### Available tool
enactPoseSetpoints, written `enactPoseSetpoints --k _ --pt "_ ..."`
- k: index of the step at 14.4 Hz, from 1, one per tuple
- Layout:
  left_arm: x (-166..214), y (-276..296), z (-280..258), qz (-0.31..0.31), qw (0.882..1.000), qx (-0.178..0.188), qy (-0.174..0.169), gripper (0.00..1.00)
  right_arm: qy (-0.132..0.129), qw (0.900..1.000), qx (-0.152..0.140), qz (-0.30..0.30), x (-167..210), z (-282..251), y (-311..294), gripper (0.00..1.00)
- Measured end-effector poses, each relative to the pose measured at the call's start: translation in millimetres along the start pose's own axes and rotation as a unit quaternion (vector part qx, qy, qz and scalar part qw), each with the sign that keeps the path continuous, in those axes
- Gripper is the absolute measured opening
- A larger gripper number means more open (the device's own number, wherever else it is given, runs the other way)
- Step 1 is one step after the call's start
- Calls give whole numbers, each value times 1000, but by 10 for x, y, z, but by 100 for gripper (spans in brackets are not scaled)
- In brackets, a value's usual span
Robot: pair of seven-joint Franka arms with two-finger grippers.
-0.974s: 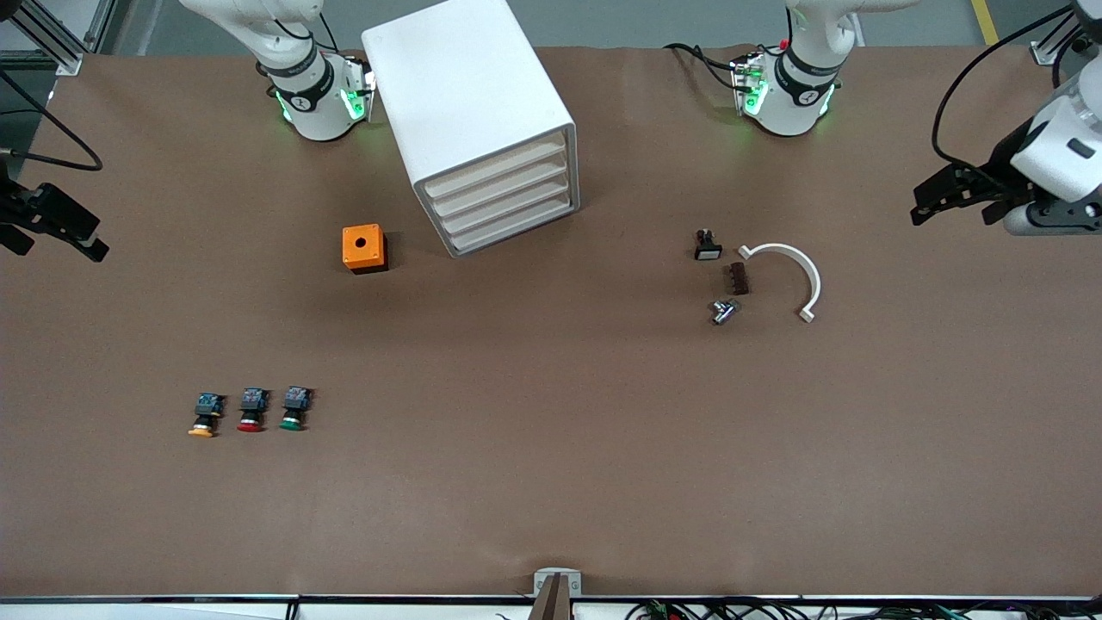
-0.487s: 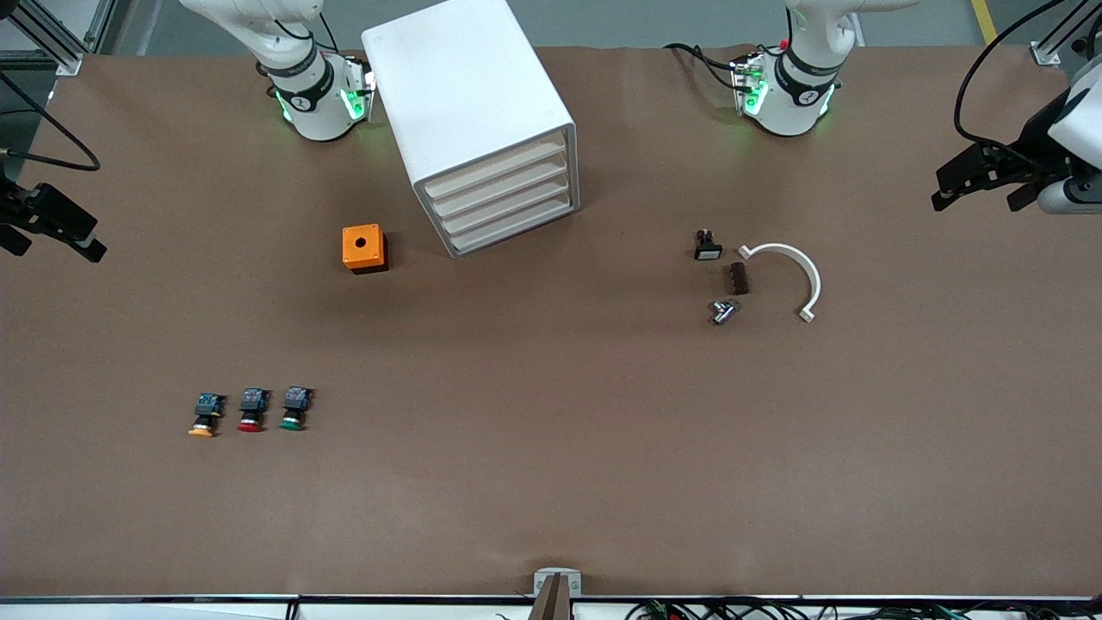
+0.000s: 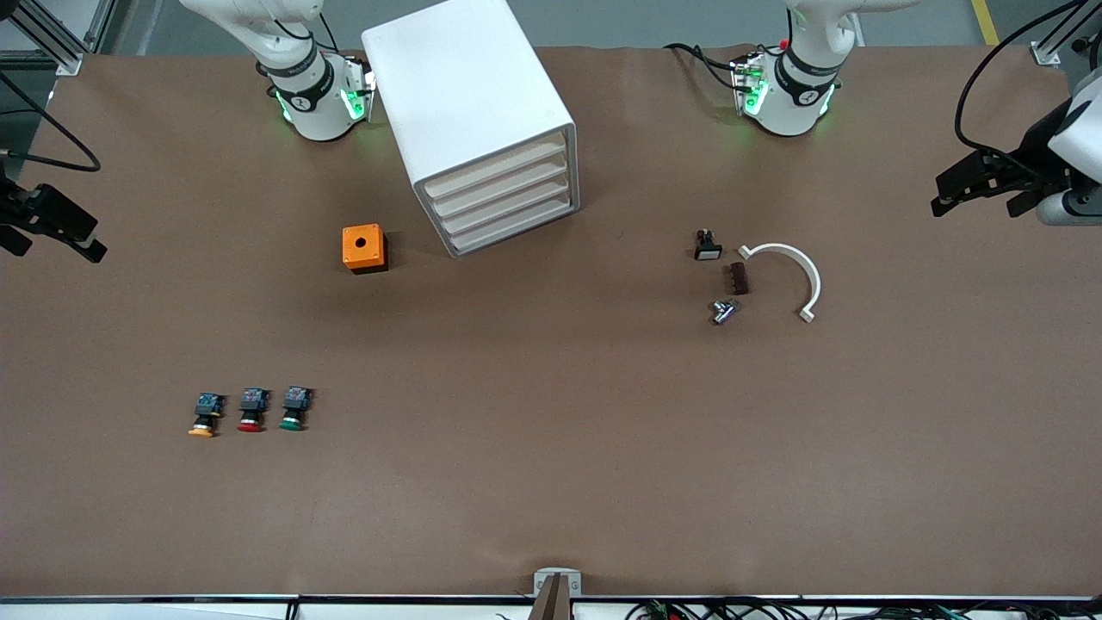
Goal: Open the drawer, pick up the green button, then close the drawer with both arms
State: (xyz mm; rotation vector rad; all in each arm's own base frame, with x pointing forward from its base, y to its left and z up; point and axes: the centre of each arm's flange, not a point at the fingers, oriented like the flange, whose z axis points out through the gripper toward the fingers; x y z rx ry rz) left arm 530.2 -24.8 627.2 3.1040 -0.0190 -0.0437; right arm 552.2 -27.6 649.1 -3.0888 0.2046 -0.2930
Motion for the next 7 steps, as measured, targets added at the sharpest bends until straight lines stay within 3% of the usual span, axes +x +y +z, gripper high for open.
enactPoseSetpoints --k 7 --pt "51 -3 6 0 1000 0 -14 100 11 1000 1 2 23 -102 21 100"
